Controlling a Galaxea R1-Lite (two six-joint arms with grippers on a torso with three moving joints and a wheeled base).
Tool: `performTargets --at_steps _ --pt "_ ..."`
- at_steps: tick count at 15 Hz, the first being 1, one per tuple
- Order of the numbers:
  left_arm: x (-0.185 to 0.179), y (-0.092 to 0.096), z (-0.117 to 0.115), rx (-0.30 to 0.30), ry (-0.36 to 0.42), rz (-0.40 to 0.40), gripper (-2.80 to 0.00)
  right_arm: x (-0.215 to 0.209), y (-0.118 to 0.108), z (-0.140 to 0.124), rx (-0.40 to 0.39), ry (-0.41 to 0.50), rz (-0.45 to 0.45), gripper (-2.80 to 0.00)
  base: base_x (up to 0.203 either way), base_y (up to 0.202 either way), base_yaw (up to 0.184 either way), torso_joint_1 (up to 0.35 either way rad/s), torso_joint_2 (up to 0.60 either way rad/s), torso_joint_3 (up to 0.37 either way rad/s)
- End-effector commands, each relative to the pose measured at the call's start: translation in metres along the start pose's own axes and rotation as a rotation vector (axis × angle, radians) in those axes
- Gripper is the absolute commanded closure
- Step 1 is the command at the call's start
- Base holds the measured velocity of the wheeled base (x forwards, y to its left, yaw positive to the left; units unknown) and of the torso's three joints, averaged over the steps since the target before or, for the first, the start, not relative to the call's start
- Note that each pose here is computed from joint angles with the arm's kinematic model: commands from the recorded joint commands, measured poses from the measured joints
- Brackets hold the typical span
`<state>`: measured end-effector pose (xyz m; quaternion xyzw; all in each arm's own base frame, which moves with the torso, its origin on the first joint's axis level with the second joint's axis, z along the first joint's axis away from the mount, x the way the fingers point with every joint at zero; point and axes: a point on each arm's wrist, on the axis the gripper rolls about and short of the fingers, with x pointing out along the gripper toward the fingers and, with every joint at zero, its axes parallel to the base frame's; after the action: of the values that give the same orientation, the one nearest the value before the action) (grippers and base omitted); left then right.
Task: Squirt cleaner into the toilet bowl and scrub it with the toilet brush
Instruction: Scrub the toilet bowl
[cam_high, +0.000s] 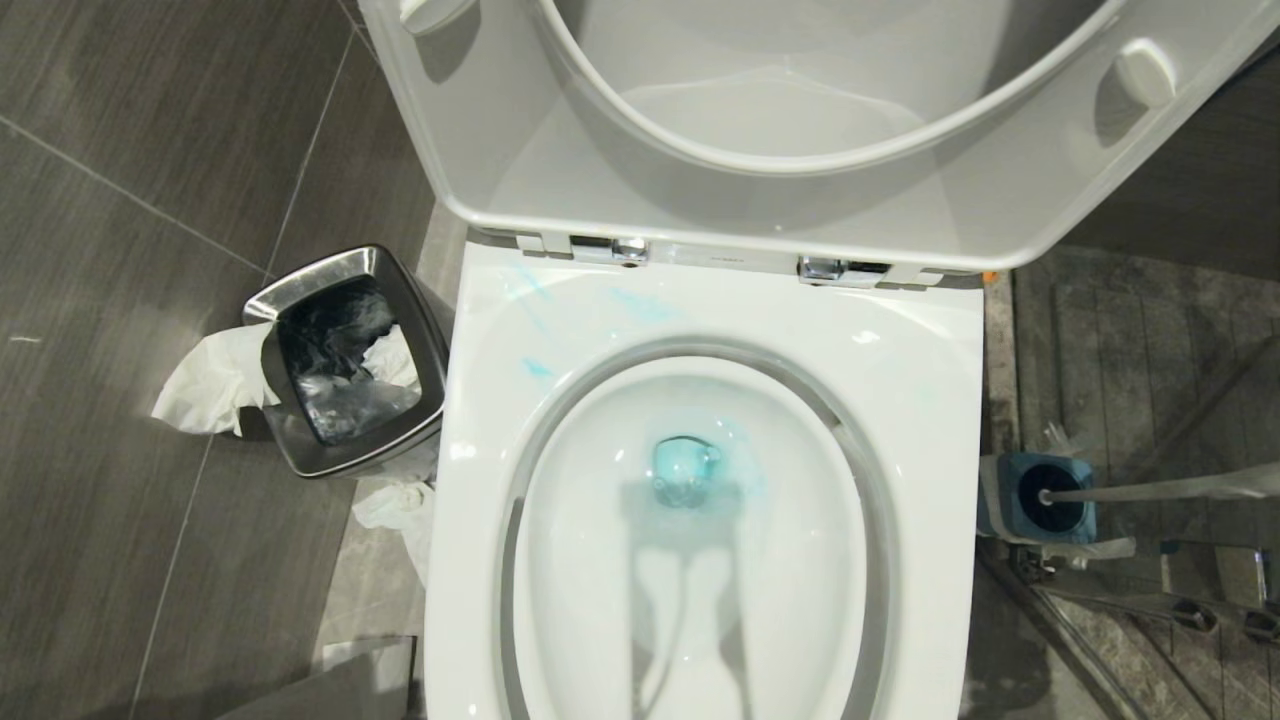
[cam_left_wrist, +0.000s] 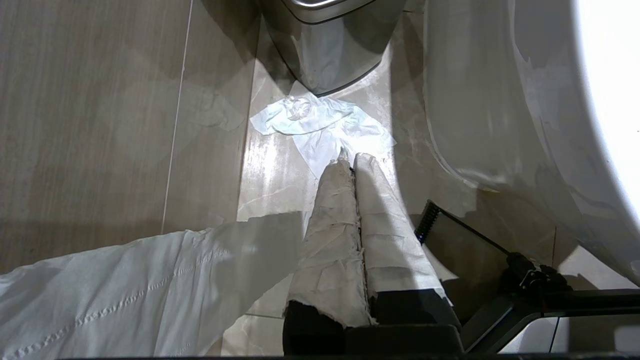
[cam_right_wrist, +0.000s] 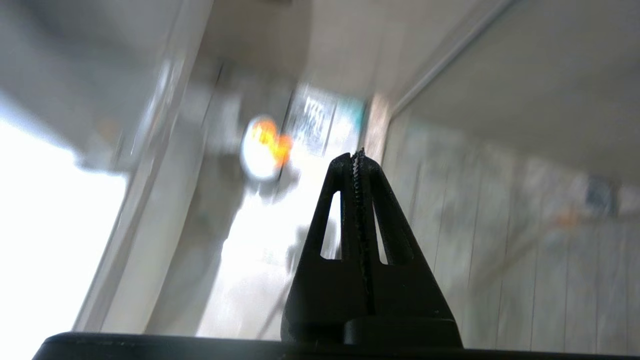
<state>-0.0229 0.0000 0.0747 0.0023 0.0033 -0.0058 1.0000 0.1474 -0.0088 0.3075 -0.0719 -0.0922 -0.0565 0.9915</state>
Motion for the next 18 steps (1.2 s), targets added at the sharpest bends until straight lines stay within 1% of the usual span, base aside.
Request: performTargets --at_steps 1,2,3,4,5,7,9,12,14,18 --pt "0.000 0.000 0.000 0.000 0.003 -0.001 0.00 -0.037 0.000 -0.008 0.000 0.018 0.042 0.00 0.000 0.000 0.000 0.000 0.00 0.000" --pt "0.000 0.000 0.000 0.000 0.003 -0.001 0.00 -0.049 0.002 -0.023 0.001 0.065 0.084 0.00 0.000 0.000 0.000 0.000 0.00 0.000" --pt "0.000 0.000 0.000 0.000 0.003 -0.001 0.00 -0.061 0.004 -0.036 0.002 0.110 0.103 0.00 0.000 0.000 0.000 0.000 0.00 0.000" --pt "0.000 0.000 0.000 0.000 0.003 -0.001 0.00 -0.072 0.004 -0.049 0.004 0.185 0.107 0.00 0.000 0.000 0.000 0.000 0.00 0.000" --pt "0.000 0.000 0.000 0.000 0.003 -0.001 0.00 -0.079 0.003 -0.058 0.007 0.263 0.098 0.00 0.000 0.000 0.000 0.000 0.00 0.000" --pt "0.000 0.000 0.000 0.000 0.003 -0.001 0.00 -0.084 -0.002 -0.064 0.015 0.323 0.040 0.00 0.000 0.000 0.000 0.000 0.00 0.000" --pt "0.000 0.000 0.000 0.000 0.003 -0.001 0.00 -0.085 -0.001 -0.078 0.013 0.336 0.044 0.00 0.000 0.000 0.000 0.000 0.00 0.000" --pt "0.000 0.000 0.000 0.000 0.003 -0.001 0.00 -0.091 0.004 -0.114 -0.006 0.286 0.039 0.00 0.000 0.000 0.000 0.000 0.00 0.000" --pt "0.000 0.000 0.000 0.000 0.003 -0.001 0.00 -0.099 0.007 -0.133 -0.011 0.281 0.036 0.00 0.000 0.000 0.000 0.000 0.00 0.000" --pt "0.000 0.000 0.000 0.000 0.003 -0.001 0.00 -0.114 0.011 -0.161 0.016 0.368 0.038 0.00 0.000 0.000 0.000 0.000 0.00 0.000"
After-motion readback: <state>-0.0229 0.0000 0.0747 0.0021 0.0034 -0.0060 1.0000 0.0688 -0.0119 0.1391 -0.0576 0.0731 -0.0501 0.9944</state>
